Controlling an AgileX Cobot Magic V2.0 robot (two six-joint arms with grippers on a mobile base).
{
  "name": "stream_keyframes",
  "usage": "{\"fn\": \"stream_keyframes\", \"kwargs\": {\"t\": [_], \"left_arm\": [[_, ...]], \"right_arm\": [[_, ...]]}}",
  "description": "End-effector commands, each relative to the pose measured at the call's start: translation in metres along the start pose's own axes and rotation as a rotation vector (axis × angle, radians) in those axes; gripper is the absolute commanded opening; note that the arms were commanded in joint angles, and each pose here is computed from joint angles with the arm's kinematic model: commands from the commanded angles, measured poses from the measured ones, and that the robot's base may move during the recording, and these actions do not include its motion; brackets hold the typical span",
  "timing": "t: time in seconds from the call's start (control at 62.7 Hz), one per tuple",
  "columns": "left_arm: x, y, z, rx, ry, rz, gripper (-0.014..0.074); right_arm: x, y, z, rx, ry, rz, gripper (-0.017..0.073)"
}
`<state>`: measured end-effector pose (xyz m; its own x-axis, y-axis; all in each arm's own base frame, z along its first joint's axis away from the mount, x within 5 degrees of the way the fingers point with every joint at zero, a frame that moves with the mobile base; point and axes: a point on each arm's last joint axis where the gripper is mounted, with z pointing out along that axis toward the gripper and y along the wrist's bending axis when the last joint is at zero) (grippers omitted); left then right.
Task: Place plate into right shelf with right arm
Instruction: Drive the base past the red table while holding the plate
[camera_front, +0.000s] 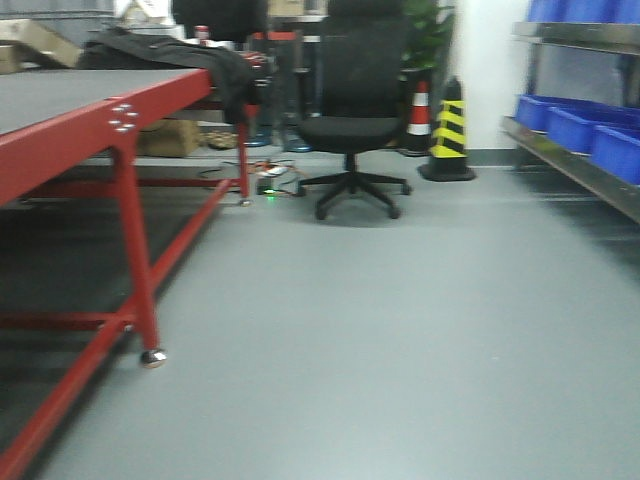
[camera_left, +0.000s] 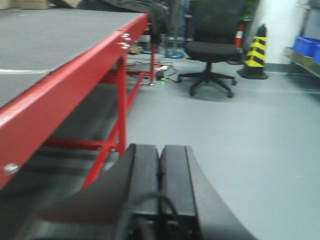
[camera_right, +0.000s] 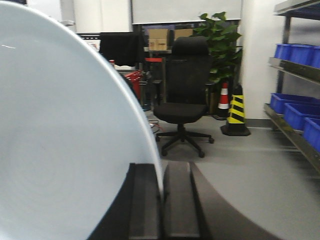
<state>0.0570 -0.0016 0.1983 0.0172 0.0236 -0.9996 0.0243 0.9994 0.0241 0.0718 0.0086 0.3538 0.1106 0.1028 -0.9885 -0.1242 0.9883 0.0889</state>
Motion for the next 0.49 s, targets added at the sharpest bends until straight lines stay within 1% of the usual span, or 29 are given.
{"fn": "stream_keyframes", "kwargs": {"t": [0.0, 0.478], "left_arm": [[-0.0052, 0.0011, -0.0008, -0.012, -0.089, -0.015, -0.0128], [-0.0052, 0.0011, -0.0008, -0.012, -0.089, -0.015, -0.0128]], "right_arm": [[-0.0174, 0.0000, -0.0010, 0.010, -0.115, -0.014, 0.0055], [-0.0173, -0.0001, -0.0005, 0.010, -0.114, -0.014, 0.0055]]}}
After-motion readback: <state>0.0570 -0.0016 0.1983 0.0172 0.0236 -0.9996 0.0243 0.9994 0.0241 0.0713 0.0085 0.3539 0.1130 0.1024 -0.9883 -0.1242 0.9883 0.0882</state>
